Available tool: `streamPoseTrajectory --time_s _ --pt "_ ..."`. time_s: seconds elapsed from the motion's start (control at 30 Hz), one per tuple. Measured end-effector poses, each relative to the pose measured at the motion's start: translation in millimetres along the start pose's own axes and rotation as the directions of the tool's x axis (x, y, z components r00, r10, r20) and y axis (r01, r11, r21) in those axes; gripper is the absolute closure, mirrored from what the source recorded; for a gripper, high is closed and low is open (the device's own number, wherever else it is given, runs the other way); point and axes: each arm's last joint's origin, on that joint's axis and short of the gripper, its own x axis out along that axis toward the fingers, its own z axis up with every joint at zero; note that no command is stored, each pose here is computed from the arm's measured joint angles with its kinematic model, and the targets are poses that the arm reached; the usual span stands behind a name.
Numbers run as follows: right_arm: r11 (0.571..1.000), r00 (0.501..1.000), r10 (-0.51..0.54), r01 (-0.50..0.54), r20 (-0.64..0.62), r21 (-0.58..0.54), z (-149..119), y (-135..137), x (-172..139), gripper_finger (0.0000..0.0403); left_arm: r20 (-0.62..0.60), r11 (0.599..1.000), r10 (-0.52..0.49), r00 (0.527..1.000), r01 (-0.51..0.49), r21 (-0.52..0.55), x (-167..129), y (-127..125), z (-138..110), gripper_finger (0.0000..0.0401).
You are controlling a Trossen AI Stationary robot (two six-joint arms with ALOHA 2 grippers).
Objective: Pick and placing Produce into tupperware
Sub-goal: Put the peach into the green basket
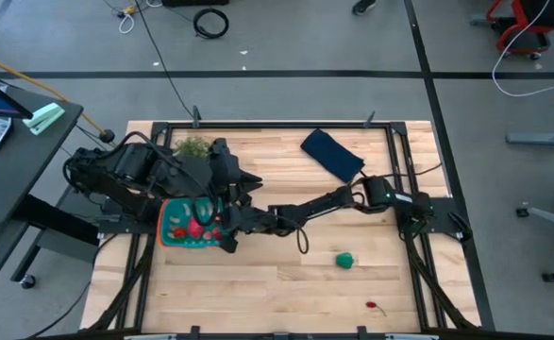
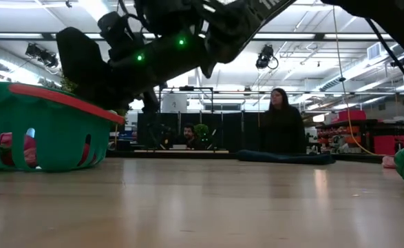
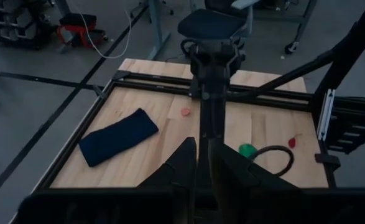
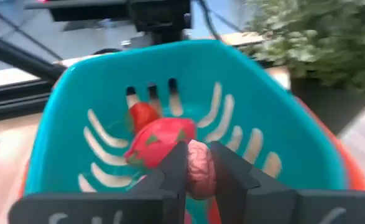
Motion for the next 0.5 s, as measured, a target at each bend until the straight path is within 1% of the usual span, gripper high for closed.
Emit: streamPoseTrajectory --time_s 0.1,0.17,0.27,0.33,0.43,0.5 --pt "0.999 0.999 0.046 -0.045 -0.018 0.027 1 -6 2 0.0315 -0.006 1.0 0.002 1.0 -0.002 -0.008 0 0 -1 0.0351" --pt "0.998 0.999 0.047 -0.047 -0.017 0.04 3 -8 2 0.0293 -0.008 1.0 0.002 1.0 -0.002 -0.007 0 0 -1 0.0351" --pt "0.998 0.998 0.056 -0.056 -0.008 0.03 11 -6 -2 0.0261 -0.008 1.0 0.002 1.0 -0.002 -0.008 0 0 -1 0.0351" --pt "0.998 0.998 0.062 -0.062 0.008 0.015 20 -4 -7 0.0242 -0.01 1.0 0.003 1.0 -0.003 -0.006 0 0 -1 0.0351" --pt "0.998 0.997 0.07 -0.07 0.044 0.003 41 -3 -18 0.0222 -0.011 1.0 0.003 1.0 -0.003 -0.006 0 0 -1 0.0354" --pt "0.998 0.998 0.067 -0.067 0.021 -0.005 57 -3 -30 0.0214 -0.014 1.0 0.004 1.0 -0.004 -0.005 0 0 -1 0.0357"
